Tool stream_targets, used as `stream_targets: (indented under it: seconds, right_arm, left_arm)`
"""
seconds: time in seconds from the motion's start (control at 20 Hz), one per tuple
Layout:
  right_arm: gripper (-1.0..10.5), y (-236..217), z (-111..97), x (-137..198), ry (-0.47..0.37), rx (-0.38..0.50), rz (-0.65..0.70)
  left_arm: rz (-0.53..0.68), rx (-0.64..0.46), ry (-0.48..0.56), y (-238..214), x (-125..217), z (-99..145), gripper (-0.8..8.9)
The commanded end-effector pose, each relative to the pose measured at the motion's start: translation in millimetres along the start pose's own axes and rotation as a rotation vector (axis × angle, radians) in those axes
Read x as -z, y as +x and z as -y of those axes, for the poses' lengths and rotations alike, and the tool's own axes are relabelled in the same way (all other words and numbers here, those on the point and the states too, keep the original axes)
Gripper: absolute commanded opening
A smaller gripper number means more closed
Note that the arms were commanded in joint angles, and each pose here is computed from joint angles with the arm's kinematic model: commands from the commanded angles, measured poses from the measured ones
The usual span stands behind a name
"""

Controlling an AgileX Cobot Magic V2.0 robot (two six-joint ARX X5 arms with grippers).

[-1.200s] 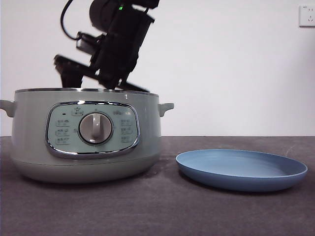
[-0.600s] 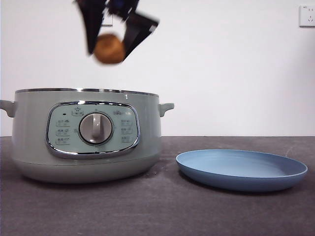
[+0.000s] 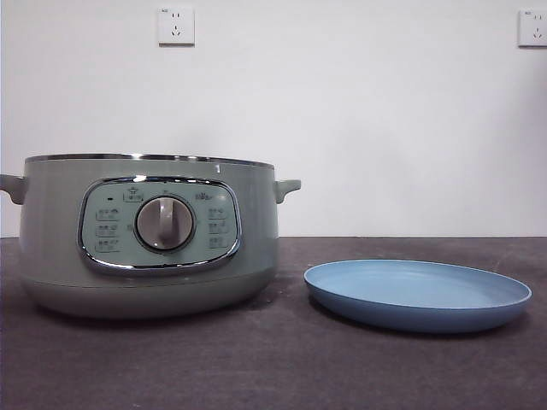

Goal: Take the potato out from the steamer,put the potato on the plate,close the lid

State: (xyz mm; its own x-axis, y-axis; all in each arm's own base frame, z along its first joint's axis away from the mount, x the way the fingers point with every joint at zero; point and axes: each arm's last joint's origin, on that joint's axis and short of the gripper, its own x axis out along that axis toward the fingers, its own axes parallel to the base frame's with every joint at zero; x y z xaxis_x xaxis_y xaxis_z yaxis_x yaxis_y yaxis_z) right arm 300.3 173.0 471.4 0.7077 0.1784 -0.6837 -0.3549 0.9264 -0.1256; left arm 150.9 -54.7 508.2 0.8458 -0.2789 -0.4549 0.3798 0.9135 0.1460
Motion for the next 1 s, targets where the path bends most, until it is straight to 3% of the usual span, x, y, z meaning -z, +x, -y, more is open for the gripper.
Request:
stream_targets:
  seconds: [0.05, 0.2, 0.4, 0.55, 0.7, 1.0]
  right_arm:
    - [-0.1, 9.9, 18.6, 16.9, 0.044, 0.046, -0.109]
    - [-0.1, 31.7, 34.8, 53.3, 0.073, 0.035, -0.291]
    - [-0.1, 81.8, 32.8, 99.3, 0.079, -0.035, -0.509]
    - [-0.1, 120.1, 18.4, 126.9, 0.084, -0.119, -0.523]
    - [-0.1, 150.1, 5.4, 157.1, 0.083, -0.125, -0.524]
    - [-0.1, 181.5, -1.4, 207.3, 0.100, -0.150, -0.549]
  left_arm:
    - [0.066, 0.022, 0.013, 2.8, -9.0, -0.3, -0.08]
    - [0.088, 0.101, 0.015, 17.0, -15.2, 1.7, -0.08]
    - [0.120, 0.162, 0.019, 26.9, -20.7, 3.1, -0.08]
    - [0.121, 0.176, 0.019, 29.4, -21.4, 3.5, -0.08]
    - [0.118, 0.176, 0.019, 29.4, -21.1, 3.5, -0.08]
    - [0.110, 0.178, 0.018, 29.5, -20.3, 3.6, -0.08]
